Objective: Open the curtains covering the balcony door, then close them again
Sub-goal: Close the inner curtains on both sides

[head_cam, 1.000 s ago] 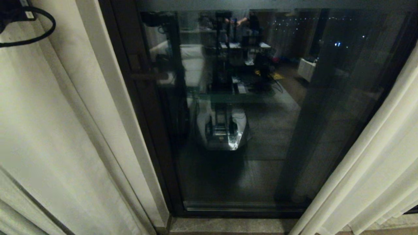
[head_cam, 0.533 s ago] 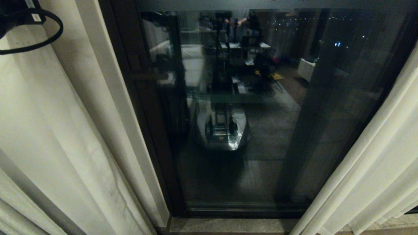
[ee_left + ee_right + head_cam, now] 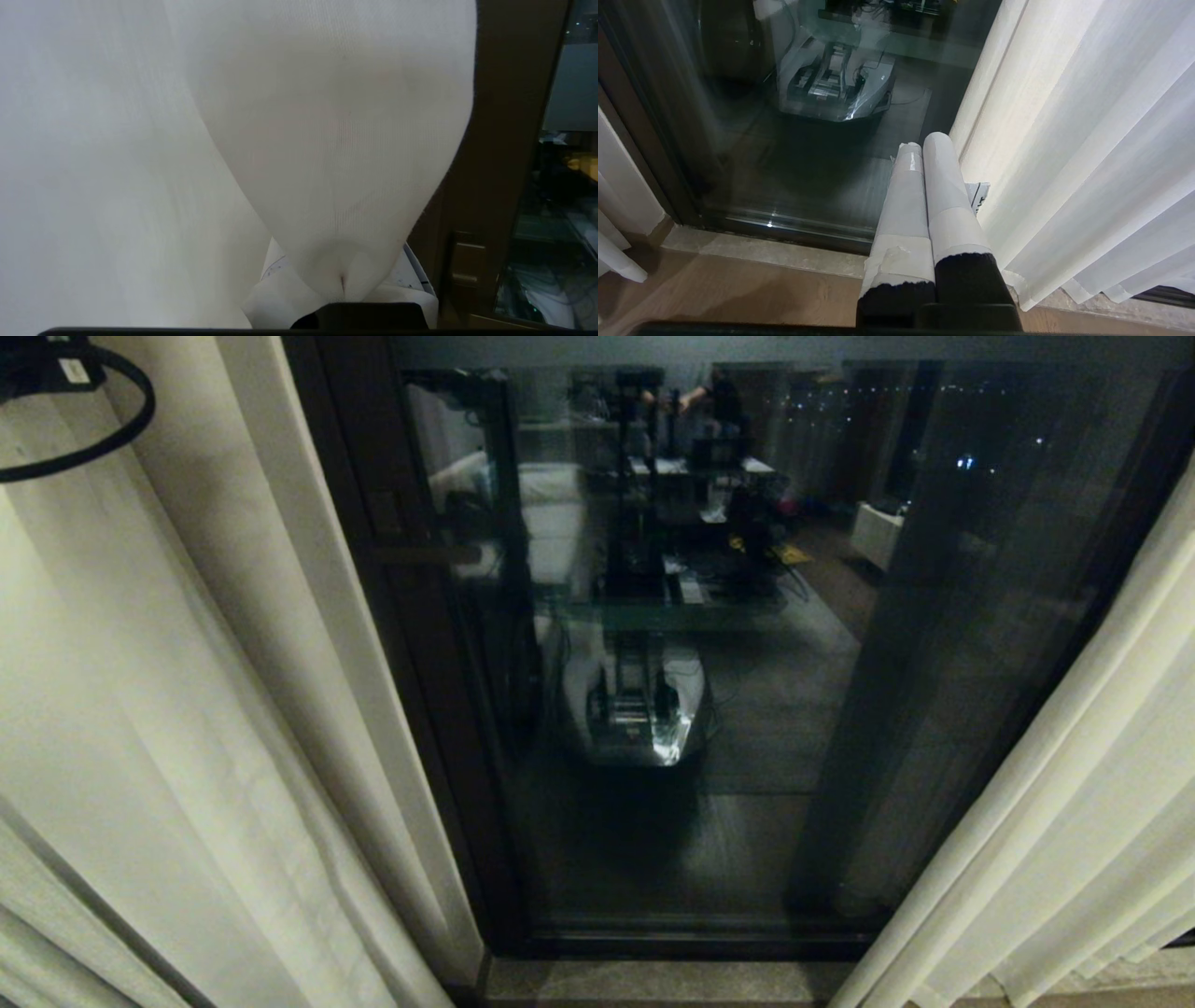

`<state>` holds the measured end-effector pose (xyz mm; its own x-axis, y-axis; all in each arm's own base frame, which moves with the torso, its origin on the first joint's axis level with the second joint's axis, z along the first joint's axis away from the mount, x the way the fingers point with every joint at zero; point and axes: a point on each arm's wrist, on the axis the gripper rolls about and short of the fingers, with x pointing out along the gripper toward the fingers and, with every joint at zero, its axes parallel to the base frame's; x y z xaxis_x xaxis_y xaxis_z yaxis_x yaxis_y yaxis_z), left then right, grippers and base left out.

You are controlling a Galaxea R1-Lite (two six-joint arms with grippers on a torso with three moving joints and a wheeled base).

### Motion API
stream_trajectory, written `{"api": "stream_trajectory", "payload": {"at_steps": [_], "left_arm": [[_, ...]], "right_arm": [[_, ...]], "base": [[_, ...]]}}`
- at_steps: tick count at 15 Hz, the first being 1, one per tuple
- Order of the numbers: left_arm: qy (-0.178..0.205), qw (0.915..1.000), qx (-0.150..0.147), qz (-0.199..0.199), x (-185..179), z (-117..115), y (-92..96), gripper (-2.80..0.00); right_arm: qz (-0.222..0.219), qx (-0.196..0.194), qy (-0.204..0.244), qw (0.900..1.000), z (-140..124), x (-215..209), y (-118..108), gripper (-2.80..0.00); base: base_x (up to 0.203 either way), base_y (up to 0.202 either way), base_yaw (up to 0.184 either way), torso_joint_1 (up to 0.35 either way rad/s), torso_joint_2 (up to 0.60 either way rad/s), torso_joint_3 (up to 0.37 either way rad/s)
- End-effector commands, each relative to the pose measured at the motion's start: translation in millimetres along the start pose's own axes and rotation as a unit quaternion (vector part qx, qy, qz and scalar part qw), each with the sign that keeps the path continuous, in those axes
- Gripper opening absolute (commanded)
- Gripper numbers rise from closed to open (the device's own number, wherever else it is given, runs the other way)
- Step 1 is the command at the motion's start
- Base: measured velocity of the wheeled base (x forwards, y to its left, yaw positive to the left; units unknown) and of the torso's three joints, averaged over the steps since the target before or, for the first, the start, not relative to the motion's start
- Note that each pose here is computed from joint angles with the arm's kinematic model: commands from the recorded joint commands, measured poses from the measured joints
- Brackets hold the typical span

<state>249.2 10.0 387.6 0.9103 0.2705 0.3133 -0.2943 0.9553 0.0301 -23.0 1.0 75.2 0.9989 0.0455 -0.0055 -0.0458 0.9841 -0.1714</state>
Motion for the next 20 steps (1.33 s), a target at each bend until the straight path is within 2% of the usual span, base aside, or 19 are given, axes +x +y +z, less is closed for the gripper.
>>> {"api": "stream_trajectory", "payload": {"at_steps": [1, 10, 20], "left_arm": [[-0.003, 1.0000, -0.001, -0.001, -1.9, 2.2, -0.2, -2.80], [0.001, 0.9998, -0.005, -0.021, -3.8, 1.5, -10.4, -2.80], [0.002, 0.9993, -0.010, -0.037, -5.0, 1.1, -19.2, -2.80]], "right_arm": [[0.000, 0.000, 0.001, 1.000, -0.1, 0.1, 0.0, -2.80], [0.000, 0.000, 0.001, 1.000, -0.1, 0.1, 0.0, -2.80], [0.000, 0.000, 0.001, 1.000, -0.1, 0.1, 0.0, -2.80]], "base": [[0.000, 0.000, 0.000, 0.000, 0.00, 0.000], [0.000, -0.011, 0.000, 0.001, 0.00, 0.001], [0.000, -0.185, -0.001, 0.001, 0.00, 0.002]]}}
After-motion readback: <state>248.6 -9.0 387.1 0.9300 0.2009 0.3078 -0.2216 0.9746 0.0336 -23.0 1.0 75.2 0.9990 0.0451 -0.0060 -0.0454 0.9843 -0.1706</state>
